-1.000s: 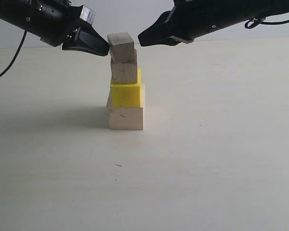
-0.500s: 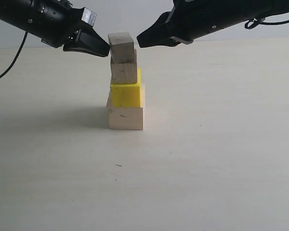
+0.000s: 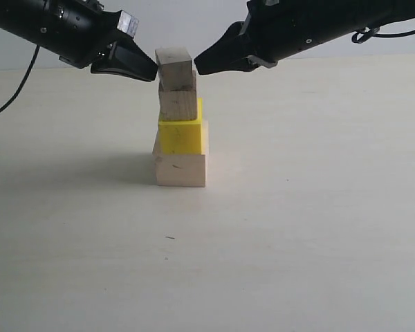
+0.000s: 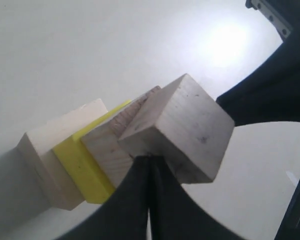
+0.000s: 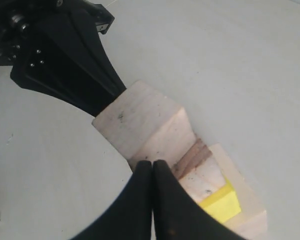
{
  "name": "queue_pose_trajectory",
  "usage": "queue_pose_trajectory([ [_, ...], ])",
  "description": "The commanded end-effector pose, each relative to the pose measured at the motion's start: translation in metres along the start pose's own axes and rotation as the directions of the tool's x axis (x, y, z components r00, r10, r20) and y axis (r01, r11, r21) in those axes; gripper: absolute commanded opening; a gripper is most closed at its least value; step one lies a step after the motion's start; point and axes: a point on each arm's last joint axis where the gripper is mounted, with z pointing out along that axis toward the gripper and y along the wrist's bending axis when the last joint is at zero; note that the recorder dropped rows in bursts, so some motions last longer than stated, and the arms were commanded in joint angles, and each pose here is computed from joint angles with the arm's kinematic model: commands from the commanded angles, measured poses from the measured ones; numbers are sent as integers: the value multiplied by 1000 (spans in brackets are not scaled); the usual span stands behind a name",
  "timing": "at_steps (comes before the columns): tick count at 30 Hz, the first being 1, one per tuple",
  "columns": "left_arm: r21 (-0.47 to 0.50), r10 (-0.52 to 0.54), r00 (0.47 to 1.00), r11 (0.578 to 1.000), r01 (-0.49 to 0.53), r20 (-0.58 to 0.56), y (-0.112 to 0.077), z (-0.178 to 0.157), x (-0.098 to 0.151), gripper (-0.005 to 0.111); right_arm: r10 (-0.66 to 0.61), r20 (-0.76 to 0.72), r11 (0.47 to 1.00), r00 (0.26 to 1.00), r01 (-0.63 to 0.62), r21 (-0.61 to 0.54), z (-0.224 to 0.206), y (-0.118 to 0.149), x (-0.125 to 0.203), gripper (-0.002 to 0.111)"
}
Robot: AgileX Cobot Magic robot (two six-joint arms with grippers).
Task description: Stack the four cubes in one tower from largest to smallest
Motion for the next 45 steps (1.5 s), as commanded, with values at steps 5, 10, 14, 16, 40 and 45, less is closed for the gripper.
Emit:
queue_pose_trajectory([
  [5,18,-5,1000,1000,4,27,-2,1,-2,0,-40,-20,999,999,39,-24,7,13,-4,0],
  [10,20,-5,1000,1000,4,24,-3,1,-2,0,-46,-41,998,998,48,29,7,8,-2,0],
  [14,29,-5,1000,1000,4,15,-3,1,-1,0,-45,-36,998,998,47,42,7,7,-2,0],
  [16,32,-5,1000,999,4,12,-4,1,-1,0,-46,-33,998,998,47,53,7,6,-3,0],
  [40,48,-3,1000,999,3,-8,-5,1,1,0,-36,-9,993,999,37,109,7,1,-5,0],
  [45,48,-3,1000,999,3,-8,-5,1,1,0,-26,6,994,1000,25,103,7,1,-6,0],
])
